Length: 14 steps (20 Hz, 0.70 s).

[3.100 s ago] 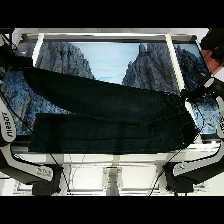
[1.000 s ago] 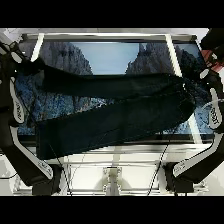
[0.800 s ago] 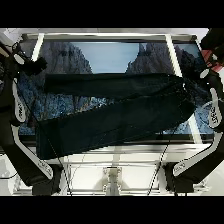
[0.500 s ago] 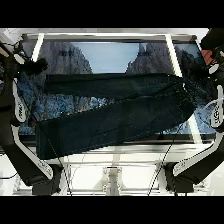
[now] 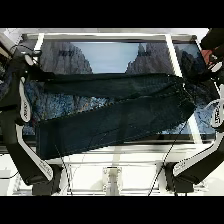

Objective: Fold the clothes and pants, and hang the long-sleeved shirts on hangers.

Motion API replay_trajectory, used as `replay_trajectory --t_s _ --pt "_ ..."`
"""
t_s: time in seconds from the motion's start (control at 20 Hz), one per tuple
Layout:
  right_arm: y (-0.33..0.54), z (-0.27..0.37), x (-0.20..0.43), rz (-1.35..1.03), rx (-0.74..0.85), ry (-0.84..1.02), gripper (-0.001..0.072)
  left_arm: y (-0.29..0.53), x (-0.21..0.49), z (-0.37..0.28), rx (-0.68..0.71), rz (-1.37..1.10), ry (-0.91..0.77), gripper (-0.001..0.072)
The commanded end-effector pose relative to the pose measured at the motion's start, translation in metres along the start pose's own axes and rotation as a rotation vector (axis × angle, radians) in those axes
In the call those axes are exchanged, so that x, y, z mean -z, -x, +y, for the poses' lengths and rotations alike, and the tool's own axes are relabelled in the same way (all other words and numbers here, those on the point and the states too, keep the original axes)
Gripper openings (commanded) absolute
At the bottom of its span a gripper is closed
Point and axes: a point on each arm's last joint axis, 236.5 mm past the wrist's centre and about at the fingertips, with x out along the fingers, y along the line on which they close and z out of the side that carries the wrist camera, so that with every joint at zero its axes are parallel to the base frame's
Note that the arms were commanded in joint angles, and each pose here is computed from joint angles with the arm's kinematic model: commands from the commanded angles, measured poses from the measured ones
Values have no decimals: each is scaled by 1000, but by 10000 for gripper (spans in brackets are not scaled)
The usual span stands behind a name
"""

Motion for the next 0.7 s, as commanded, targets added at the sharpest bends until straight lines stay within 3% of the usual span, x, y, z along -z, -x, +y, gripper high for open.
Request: replay_trajectory --t_s 0.0,0.15,0.6,0.65 --pt "-2 16 26 104 -21 94 329 -10 17 7 -119 88 20 356" --pt "-4 24 34 135 -29 112 329 -12 40 19 -119 169 94 245" --pt "-6 48 37 135 -61 136 329 -37 47 15 -96 191 67 239" --pt "-6 50 36 133 -62 139 329 -40 53 15 -93 213 69 191"
